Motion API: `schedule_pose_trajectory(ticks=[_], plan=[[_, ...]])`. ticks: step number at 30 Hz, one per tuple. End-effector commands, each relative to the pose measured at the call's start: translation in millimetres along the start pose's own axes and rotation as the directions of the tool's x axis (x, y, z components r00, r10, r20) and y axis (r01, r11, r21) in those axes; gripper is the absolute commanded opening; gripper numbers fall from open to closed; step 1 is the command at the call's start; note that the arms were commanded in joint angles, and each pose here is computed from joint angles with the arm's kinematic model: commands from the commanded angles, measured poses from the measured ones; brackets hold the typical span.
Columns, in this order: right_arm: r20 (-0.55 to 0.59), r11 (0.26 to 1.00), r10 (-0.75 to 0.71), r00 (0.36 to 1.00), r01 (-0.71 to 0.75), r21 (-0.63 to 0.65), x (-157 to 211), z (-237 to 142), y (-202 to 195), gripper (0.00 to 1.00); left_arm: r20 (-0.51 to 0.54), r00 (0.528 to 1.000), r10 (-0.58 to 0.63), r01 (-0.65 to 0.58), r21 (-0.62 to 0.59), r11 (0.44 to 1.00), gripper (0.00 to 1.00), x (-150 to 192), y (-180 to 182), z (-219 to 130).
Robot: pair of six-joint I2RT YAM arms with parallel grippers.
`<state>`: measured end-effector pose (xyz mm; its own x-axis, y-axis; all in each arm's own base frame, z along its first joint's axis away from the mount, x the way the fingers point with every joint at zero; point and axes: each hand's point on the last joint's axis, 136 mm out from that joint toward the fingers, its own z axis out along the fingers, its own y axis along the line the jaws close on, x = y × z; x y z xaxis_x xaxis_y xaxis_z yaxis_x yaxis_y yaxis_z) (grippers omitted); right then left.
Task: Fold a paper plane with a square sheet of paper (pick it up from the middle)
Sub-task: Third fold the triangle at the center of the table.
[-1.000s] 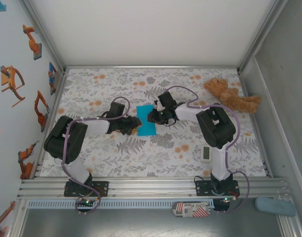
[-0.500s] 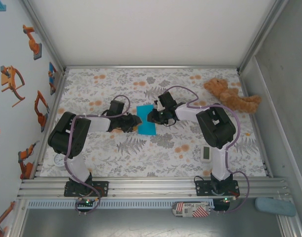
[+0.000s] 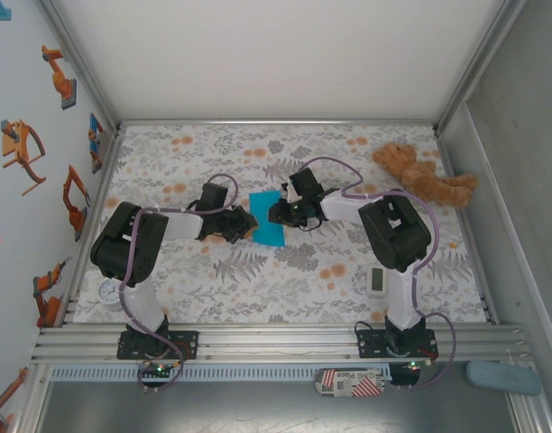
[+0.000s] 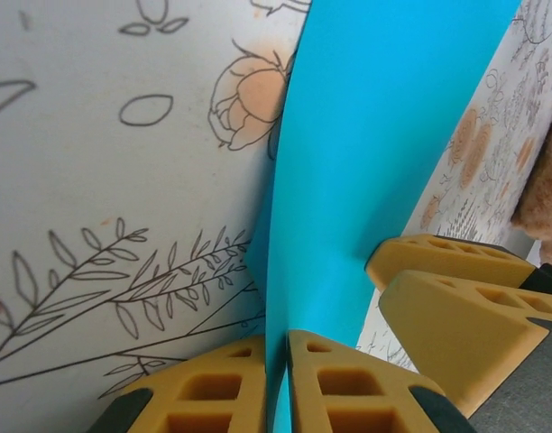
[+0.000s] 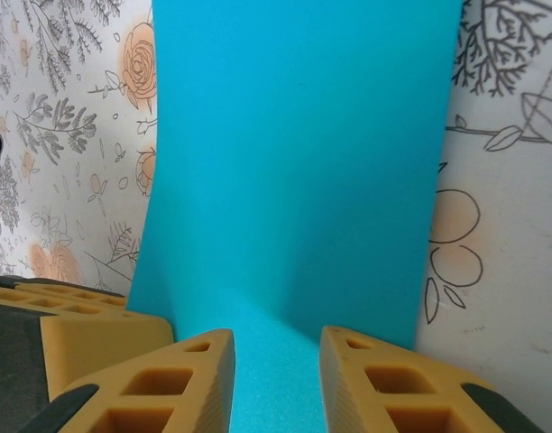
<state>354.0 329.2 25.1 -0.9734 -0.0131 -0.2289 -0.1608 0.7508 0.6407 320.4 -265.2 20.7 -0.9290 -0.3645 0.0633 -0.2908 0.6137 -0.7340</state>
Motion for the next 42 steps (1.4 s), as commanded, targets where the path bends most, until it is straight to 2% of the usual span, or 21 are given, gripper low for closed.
schedule_pose_trajectory(ticks=[1, 9, 13, 17, 20, 22, 24, 29, 31, 32, 37, 42], plan=[[-0.039, 0.996, 0.013, 0.999, -0.01, 0.083, 14, 0, -26, 0.31, -0.011, 1.0, 0.0, 0.0, 0.011, 1.0, 0.16, -4, -5, -1], [-0.057, 0.996, 0.011, 0.998, -0.007, 0.085, 17, 3, -29, 0.31, -0.022, 1.0, 0.013, -0.013, -0.004, 1.0, 0.18, -7, -3, -1], [-0.046, 0.997, 0.001, 0.999, 0.002, 0.077, 15, 0, -26, 0.31, -0.033, 0.999, 0.011, -0.011, -0.003, 1.0, 0.13, -6, -2, 0], [0.003, 0.998, -0.055, 0.998, 0.055, 0.006, 2, -13, -4, 0.33, -0.027, 1.0, 0.007, -0.007, 0.001, 1.0, 0.05, -6, -5, -2], [0.082, 0.992, -0.126, 0.989, 0.127, -0.015, -13, -36, 13, 0.37, -0.018, 1.0, 0.001, -0.001, 0.009, 1.0, 0.05, -7, -9, -5], [0.145, 0.985, -0.17, 0.975, 0.173, -0.014, -20, -55, 20, 0.43, -0.01, 1.0, -0.004, 0.004, 0.018, 1.0, 0.04, -8, -14, -8], [0.186, 0.973, -0.223, 0.957, 0.23, -0.017, -18, -69, 26, 0.56, -0.004, 1.0, -0.011, 0.011, 0.02, 1.0, 0.04, -8, -16, -10], [0.257, 0.948, -0.309, 0.916, 0.318, 0.008, -11, -90, 28, 0.79, 0.013, 0.999, -0.032, 0.032, 0.015, 0.999, 0.04, -10, -25, -14], [0.274, 0.939, -0.334, 0.902, 0.343, 0.018, -7, -94, 27, 0.91, 0.016, 0.999, -0.044, 0.044, 0.011, 0.999, 0.04, -10, -28, -15], [0.291, 0.934, -0.35, 0.891, 0.356, 0.032, -7, -97, 27, 0.99, 0.017, 0.999, -0.045, 0.044, 0.013, 0.999, 0.04, -10, -31, -15], [0.377, 0.862, -0.503, 0.778, 0.483, 0.153, 3, -106, 32, 0.99, 0.012, 0.998, -0.06, 0.06, 0.006, 0.998, 0.05, -8, -43, -11], [0.352, 0.723, -0.685, 0.638, 0.652, 0.228, 20, -94, 44, 0.89, 0.009, 0.997, -0.07, 0.07, -0.025, 0.997, 0.05, -7, -44, -5]])
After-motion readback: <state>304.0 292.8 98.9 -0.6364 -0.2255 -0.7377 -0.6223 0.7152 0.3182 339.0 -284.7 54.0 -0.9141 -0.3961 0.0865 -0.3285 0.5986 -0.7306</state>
